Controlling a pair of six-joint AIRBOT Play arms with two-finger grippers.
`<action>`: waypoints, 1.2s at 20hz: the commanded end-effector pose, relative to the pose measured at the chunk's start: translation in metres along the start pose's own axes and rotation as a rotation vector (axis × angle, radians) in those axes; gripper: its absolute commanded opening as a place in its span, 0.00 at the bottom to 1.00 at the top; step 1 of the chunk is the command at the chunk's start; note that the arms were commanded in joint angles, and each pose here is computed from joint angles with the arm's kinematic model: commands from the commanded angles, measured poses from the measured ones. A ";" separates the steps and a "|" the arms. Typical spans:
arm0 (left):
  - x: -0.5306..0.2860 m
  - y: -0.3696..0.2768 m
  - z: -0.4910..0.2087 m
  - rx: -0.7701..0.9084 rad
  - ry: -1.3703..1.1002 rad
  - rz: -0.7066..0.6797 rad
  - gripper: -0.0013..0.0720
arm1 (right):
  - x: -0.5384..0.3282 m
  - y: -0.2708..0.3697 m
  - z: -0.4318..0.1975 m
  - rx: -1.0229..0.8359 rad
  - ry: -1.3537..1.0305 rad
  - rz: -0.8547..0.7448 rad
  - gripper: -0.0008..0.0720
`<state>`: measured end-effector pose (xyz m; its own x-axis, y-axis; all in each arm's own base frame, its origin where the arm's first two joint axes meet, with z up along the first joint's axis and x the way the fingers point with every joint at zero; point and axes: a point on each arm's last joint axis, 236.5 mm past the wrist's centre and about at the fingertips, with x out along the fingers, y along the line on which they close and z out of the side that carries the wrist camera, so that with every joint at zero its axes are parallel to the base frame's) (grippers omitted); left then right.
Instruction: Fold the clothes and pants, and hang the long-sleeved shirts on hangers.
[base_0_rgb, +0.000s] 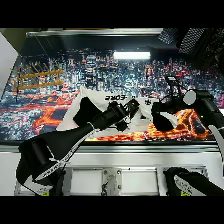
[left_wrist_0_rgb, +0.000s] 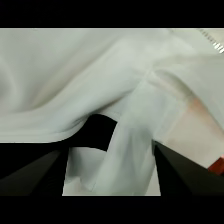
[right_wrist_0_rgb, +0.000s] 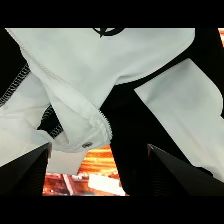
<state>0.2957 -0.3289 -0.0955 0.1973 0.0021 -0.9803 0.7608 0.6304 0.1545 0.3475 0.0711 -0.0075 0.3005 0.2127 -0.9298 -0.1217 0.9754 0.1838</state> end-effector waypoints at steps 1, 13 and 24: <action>-0.007 0.001 0.003 0.011 -0.024 0.003 0.77 | 0.000 0.000 0.000 -0.001 -0.001 0.001 0.92; -0.007 -0.016 0.005 0.021 -0.033 -0.069 0.77 | 0.001 0.000 0.001 0.000 -0.002 0.000 0.92; 0.008 -0.004 0.004 0.019 -0.015 -0.039 0.77 | 0.002 0.000 0.000 0.019 0.002 0.000 0.92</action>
<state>0.2902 -0.3366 -0.0995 0.1611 -0.0430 -0.9860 0.7803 0.6173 0.1005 0.3483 0.0712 -0.0086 0.3002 0.2127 -0.9299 -0.1096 0.9761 0.1879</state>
